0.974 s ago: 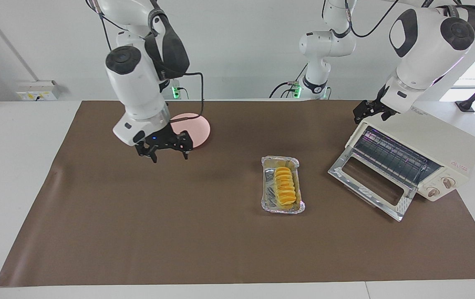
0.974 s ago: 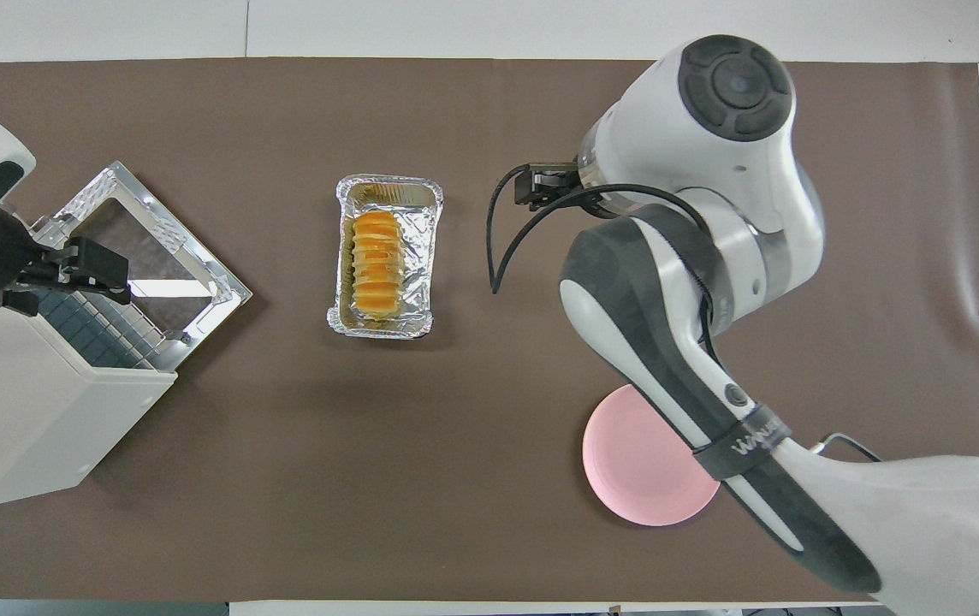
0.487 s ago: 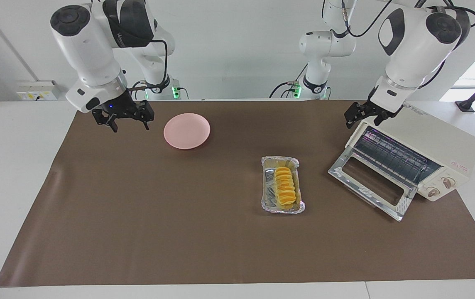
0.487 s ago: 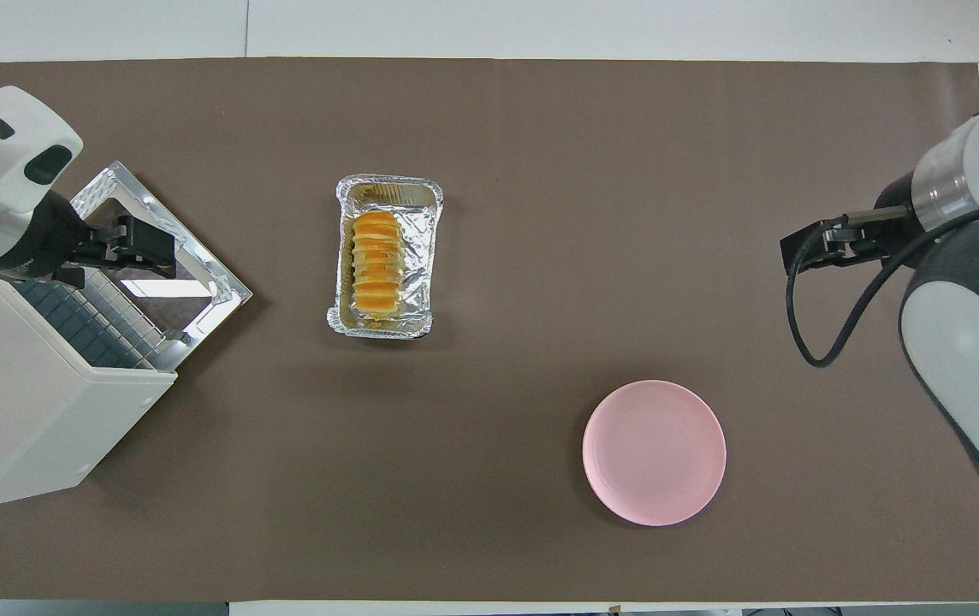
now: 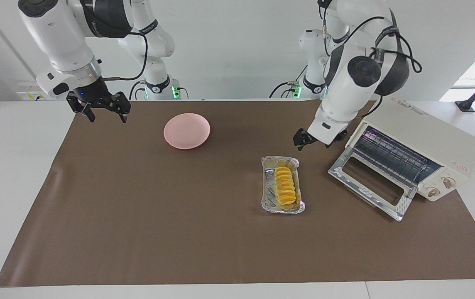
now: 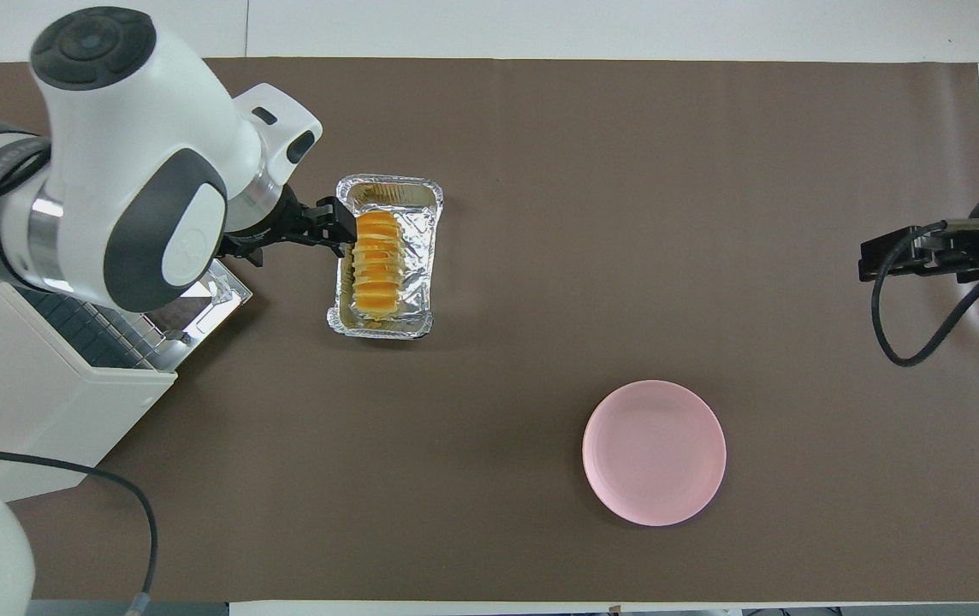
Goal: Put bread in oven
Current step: 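Grasp the foil tray with the left gripper and lift it, then carry the foil tray into the open toaster oven with the left gripper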
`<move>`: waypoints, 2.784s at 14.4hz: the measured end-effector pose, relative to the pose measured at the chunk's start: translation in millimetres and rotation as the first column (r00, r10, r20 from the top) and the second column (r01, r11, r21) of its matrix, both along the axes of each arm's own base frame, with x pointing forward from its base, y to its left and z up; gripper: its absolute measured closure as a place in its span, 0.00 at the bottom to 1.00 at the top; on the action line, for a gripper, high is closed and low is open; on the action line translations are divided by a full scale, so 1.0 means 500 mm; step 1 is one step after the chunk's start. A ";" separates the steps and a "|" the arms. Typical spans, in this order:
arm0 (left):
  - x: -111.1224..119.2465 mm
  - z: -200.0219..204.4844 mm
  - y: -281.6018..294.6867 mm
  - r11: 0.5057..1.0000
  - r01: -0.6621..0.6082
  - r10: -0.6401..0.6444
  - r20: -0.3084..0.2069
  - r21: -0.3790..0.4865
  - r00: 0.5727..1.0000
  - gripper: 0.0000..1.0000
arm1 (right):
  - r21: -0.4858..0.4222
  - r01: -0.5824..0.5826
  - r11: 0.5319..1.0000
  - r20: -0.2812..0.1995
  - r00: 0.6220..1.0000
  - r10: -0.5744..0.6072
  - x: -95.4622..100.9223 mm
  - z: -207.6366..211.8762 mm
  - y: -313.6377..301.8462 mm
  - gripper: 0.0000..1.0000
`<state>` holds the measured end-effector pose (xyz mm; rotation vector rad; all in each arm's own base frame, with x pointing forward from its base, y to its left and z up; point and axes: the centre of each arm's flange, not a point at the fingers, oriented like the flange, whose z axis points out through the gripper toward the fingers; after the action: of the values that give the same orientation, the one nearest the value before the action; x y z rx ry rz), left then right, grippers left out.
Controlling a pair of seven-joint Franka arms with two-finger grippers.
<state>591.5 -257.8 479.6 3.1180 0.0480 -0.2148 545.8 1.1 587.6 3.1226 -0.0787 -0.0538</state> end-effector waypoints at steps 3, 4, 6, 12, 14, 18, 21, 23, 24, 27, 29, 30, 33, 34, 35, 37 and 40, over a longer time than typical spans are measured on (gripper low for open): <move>0.017 -0.052 -0.062 1.000 -0.012 0.012 0.024 -0.004 1.000 0.00 | 0.010 -0.005 1.000 -0.006 1.000 0.006 0.000 -0.005 0.009 0.00; 0.014 -0.064 -0.084 1.000 -0.012 0.012 0.028 -0.005 1.000 0.00 | 0.019 -0.007 1.000 -0.006 1.000 0.007 0.000 -0.006 0.013 0.00; -0.002 -0.111 -0.146 1.000 -0.013 0.013 0.020 0.016 1.000 0.00 | 0.024 -0.008 1.000 -0.005 1.000 0.008 0.000 -0.005 0.016 0.00; -0.019 -0.244 -0.245 0.999 -0.001 -0.001 0.029 0.053 1.000 0.00 | 0.025 0.026 0.999 0.015 1.000 -0.027 0.006 -0.003 -0.022 0.00; -0.015 -0.266 -0.245 0.999 -0.011 0.009 0.042 0.047 0.999 0.02 | 0.025 0.029 0.999 0.015 0.999 -0.029 0.006 -0.004 -0.025 0.00; -0.017 -0.287 -0.248 0.999 -0.016 0.013 0.057 0.038 0.998 0.13 | 0.030 0.032 0.999 0.021 0.999 -0.033 0.006 0.001 -0.032 0.00; -0.022 -0.306 -0.248 0.999 -0.017 0.015 0.061 0.035 0.998 0.31 | 0.033 0.042 0.999 0.020 0.999 -0.043 0.006 0.000 -0.044 0.00; -0.033 -0.318 -0.253 0.999 -0.018 0.016 0.052 0.042 0.999 0.37 | 0.033 0.048 0.998 0.020 0.999 -0.049 0.006 0.000 -0.051 0.00; -0.040 -0.324 -0.258 0.999 -0.017 0.015 0.048 0.045 0.999 0.48 | 0.033 0.051 0.998 0.019 0.999 -0.051 0.006 0.000 -0.054 0.00; -0.044 -0.329 -0.259 0.998 -0.022 0.020 0.043 0.051 0.999 0.85 | 0.033 0.052 0.998 0.016 0.998 -0.052 0.006 -0.001 -0.055 0.00; -0.039 -0.327 -0.250 0.998 -0.034 0.032 0.038 0.052 0.999 0.98 | 0.033 0.052 0.998 0.014 0.999 -0.052 0.005 -0.002 -0.055 0.00; -0.037 -0.323 -0.246 0.998 -0.042 0.040 0.031 0.054 0.999 0.98 | 0.033 0.052 0.998 0.011 0.999 -0.052 0.005 -0.002 -0.055 0.00; -0.010 -0.274 -0.218 0.993 -0.094 0.094 0.016 0.075 0.995 0.98 | 0.025 0.025 0.999 0.009 1.000 -0.025 0.004 -0.003 -0.057 0.00; 0.009 -0.247 -0.196 0.988 -0.125 0.124 0.018 0.087 0.992 0.98 | 0.024 0.010 1.000 0.009 1.000 -0.010 0.004 -0.003 -0.058 0.00; 0.033 -0.215 -0.161 0.982 -0.161 0.159 0.028 0.103 0.987 0.98 | 0.025 -0.001 1.000 0.009 1.000 0.001 0.004 -0.003 -0.060 0.00; 0.082 -0.150 -0.069 0.960 -0.251 0.244 0.066 0.127 0.967 0.98 | 0.025 -0.011 1.000 0.009 1.000 0.010 0.004 -0.003 -0.060 0.00; 0.127 -0.079 0.089 0.885 -0.438 0.424 0.119 0.157 0.898 0.98 | 0.025 -0.024 0.999 0.008 1.000 0.024 0.004 -0.003 -0.059 0.00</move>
<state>654.9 -213.0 439.9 3.1760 0.7956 -0.0753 547.6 -28.6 585.9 3.1487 -0.0415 -0.0425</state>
